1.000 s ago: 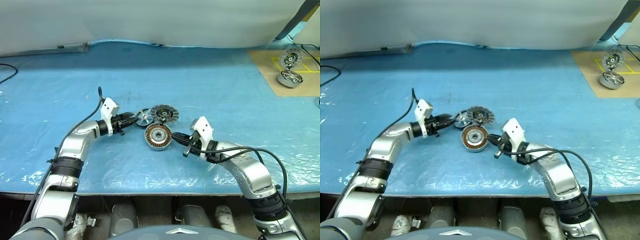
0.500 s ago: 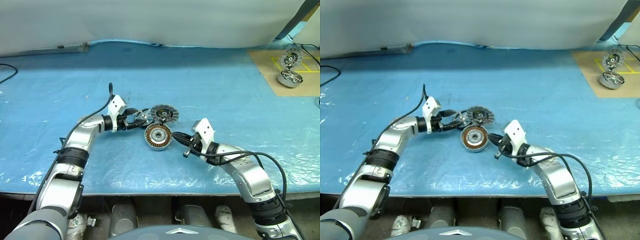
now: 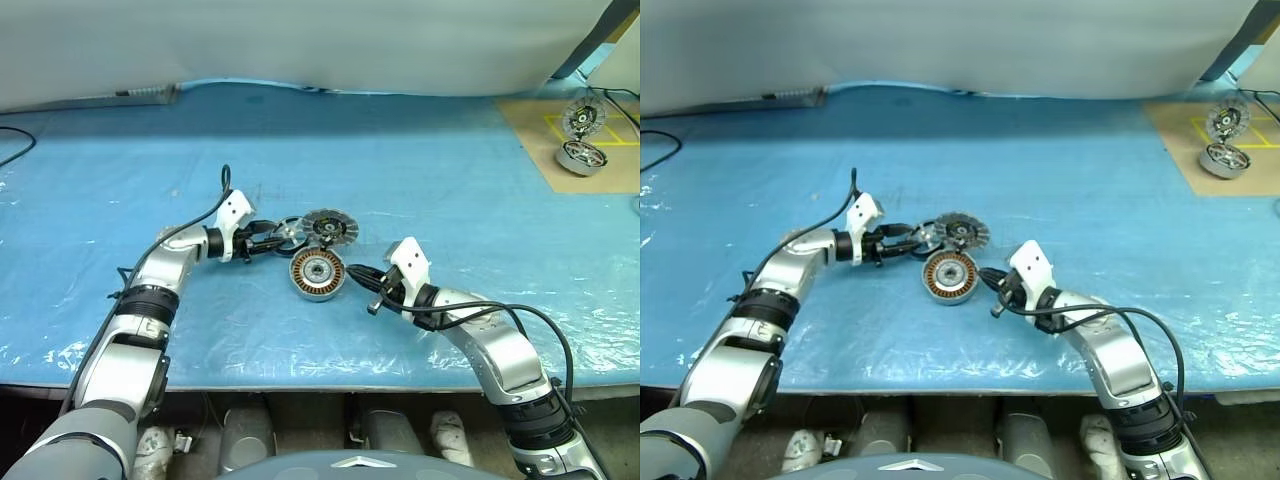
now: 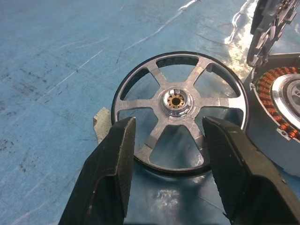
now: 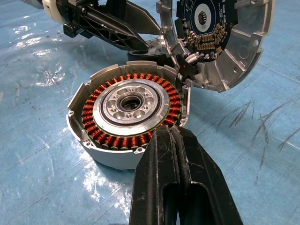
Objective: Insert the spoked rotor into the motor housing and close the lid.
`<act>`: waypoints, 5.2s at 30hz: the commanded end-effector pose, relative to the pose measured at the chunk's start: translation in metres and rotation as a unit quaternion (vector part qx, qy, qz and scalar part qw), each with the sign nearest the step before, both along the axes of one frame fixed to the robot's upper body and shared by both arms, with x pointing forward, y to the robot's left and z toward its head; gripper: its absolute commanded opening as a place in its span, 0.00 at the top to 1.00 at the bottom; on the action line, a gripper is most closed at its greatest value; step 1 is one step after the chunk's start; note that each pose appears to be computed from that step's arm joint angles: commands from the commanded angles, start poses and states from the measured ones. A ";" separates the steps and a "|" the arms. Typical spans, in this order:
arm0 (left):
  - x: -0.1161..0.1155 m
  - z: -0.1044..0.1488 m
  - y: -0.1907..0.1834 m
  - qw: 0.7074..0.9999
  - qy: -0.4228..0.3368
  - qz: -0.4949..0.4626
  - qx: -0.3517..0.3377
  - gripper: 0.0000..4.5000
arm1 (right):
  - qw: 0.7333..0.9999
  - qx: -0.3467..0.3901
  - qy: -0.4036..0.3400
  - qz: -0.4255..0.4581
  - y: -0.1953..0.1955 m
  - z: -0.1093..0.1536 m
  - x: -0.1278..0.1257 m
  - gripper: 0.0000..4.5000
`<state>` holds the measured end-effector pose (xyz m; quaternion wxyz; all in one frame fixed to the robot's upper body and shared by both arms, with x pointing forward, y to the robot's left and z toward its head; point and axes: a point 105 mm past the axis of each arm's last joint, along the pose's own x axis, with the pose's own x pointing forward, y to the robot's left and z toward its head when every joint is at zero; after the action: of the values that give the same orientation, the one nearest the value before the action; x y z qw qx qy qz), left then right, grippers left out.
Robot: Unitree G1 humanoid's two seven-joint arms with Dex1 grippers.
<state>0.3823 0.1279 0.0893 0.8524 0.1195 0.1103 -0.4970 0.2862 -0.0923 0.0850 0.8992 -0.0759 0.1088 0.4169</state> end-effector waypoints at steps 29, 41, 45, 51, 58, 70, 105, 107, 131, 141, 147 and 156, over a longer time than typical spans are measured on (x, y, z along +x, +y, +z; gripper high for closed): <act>0.003 0.015 0.014 0.998 -0.014 -0.022 0.055 0.74 | 0.998 0.041 -0.056 -0.002 -0.001 0.022 -0.007 1.00; -0.064 0.041 0.034 0.993 0.027 -0.104 0.059 0.78 | 0.996 0.053 -0.070 -0.024 -0.029 -0.008 -0.015 1.00; -0.080 0.050 0.020 0.988 0.024 -0.140 0.057 0.78 | 0.997 0.054 -0.059 -0.006 -0.028 -0.017 -0.023 1.00; -0.089 0.061 -0.004 0.982 0.019 -0.181 0.050 0.78 | 0.997 0.060 -0.041 0.032 -0.023 -0.019 -0.028 1.00; -0.082 0.052 -0.031 0.975 0.010 -0.209 0.081 0.78 | 0.996 0.052 -0.041 0.057 -0.017 -0.020 -0.027 1.00; -0.070 0.038 -0.039 0.968 0.006 -0.216 0.125 0.78 | 0.996 0.048 -0.036 0.073 -0.008 -0.025 -0.028 1.00; -0.062 0.051 -0.039 0.972 0.007 -0.194 0.135 0.25 | 0.997 0.029 -0.024 0.071 -0.006 -0.035 -0.028 1.00; -0.062 0.054 -0.041 0.972 0.005 -0.194 0.128 0.09 | 0.997 0.028 -0.023 0.070 -0.006 -0.036 -0.028 1.00; -0.085 0.060 -0.011 0.990 -0.024 -0.131 0.038 0.38 | 0.999 0.005 -0.032 -0.006 -0.044 -0.026 -0.015 1.00; -0.099 0.057 0.001 0.994 -0.087 -0.068 -0.028 0.39 | 0.997 0.049 -0.055 0.013 -0.029 0.040 0.005 0.78; -0.100 0.044 0.006 0.995 -0.084 -0.036 -0.034 0.39 | 0.998 0.006 -0.037 0.055 0.004 0.043 -0.002 0.56; -0.101 0.038 0.009 0.996 -0.079 -0.025 -0.038 0.39 | 0.996 -0.012 -0.006 0.087 0.014 0.030 -0.013 0.56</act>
<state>0.2812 0.1355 0.1182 0.8479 0.1219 0.0420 -0.5143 0.2782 -0.0850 0.1068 0.8658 -0.0900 0.1175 0.4780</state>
